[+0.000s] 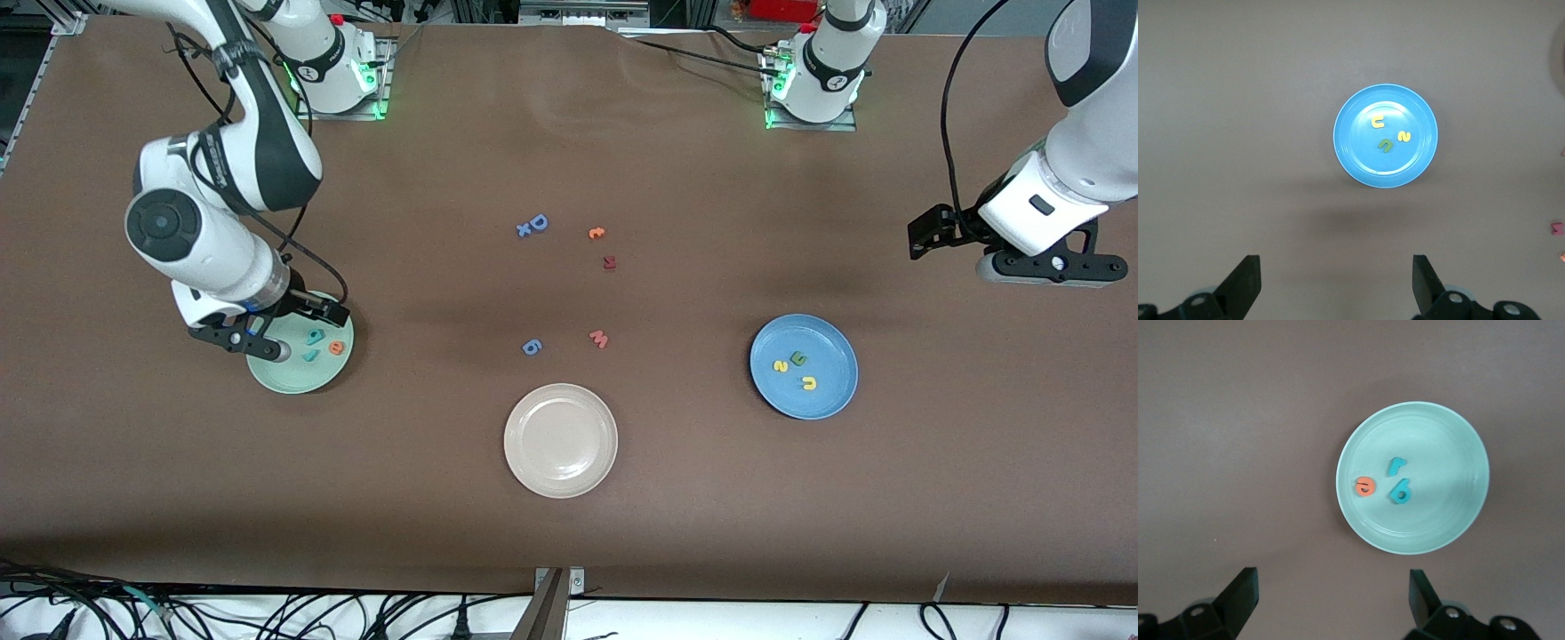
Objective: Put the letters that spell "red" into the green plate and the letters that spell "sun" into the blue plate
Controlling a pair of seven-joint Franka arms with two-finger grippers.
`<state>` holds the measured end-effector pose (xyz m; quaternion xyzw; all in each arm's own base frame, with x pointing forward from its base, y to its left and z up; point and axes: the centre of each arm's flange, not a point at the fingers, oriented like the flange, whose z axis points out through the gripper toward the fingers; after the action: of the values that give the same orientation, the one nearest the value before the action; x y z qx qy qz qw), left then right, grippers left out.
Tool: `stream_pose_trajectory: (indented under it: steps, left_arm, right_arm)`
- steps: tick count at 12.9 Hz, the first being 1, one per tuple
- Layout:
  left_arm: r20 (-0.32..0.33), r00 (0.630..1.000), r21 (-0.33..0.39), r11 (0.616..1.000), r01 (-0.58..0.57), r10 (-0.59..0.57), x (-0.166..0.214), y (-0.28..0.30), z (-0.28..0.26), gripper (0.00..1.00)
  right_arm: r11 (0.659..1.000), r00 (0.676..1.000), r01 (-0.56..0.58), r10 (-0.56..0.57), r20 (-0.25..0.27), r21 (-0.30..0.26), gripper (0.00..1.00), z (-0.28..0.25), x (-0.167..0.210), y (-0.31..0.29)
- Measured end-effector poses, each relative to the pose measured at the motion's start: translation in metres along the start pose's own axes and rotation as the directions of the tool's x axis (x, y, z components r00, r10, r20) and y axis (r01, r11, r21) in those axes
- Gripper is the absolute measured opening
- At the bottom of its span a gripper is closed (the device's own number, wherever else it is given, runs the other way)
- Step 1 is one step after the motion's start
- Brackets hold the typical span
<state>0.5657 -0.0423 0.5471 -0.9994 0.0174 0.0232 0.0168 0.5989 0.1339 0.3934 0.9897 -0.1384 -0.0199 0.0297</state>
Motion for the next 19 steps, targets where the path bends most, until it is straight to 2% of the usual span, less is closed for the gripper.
stream_pose_trajectory:
  steps: [2, 5, 7, 10, 13, 16, 19]
  left_arm:
    - [-0.002, 1.0, 0.0, 1.0, 0.016, -0.016, 0.0, 0.004, -0.001, 1.0]
    - [-0.033, 0.999, -0.002, 0.999, 0.035, -0.035, 0.0, 0.0, -0.02, 1.0]
    - [-0.036, 0.998, -0.003, 0.998, 0.055, -0.055, -0.002, -0.003, -0.027, 1.0]
    - [-0.026, 0.996, -0.002, 0.996, 0.089, -0.089, -0.002, -0.002, -0.024, 1.0]
    - [-0.016, 0.994, -0.001, 0.994, 0.112, -0.112, -0.004, 0.004, -0.021, 1.0]
    - [-0.013, 0.993, 0.0, 0.993, 0.118, -0.118, -0.004, 0.005, -0.02, 1.0]
    - [-0.002, 0.992, 0.002, 0.992, 0.123, -0.123, -0.007, 0.004, -0.016, 1.0]
  right_arm:
    - [0.999, 0.999, 0.042, -0.042, -0.009, -0.004, 1.0, -0.035, -0.006, 0.017]
    - [0.996, 0.996, 0.088, -0.087, -0.005, 0.03, 1.0, -0.074, 0.002, 0.052]
    - [0.993, 0.992, 0.116, -0.116, 0.039, 0.02, 1.0, -0.092, 0.007, 0.074]
    - [0.989, 0.979, 0.15, -0.148, 0.138, -0.002, 1.0, -0.12, 0.004, 0.099]
    - [0.987, 0.968, 0.158, -0.152, 0.201, -0.016, 1.0, -0.142, -0.006, 0.104]
    - [0.984, 0.964, 0.179, -0.174, 0.201, -0.007, 1.0, -0.154, -0.007, 0.118]
    - [0.98, 0.964, 0.193, -0.197, 0.18, 0.039, 1.0, -0.161, -0.001, 0.141]
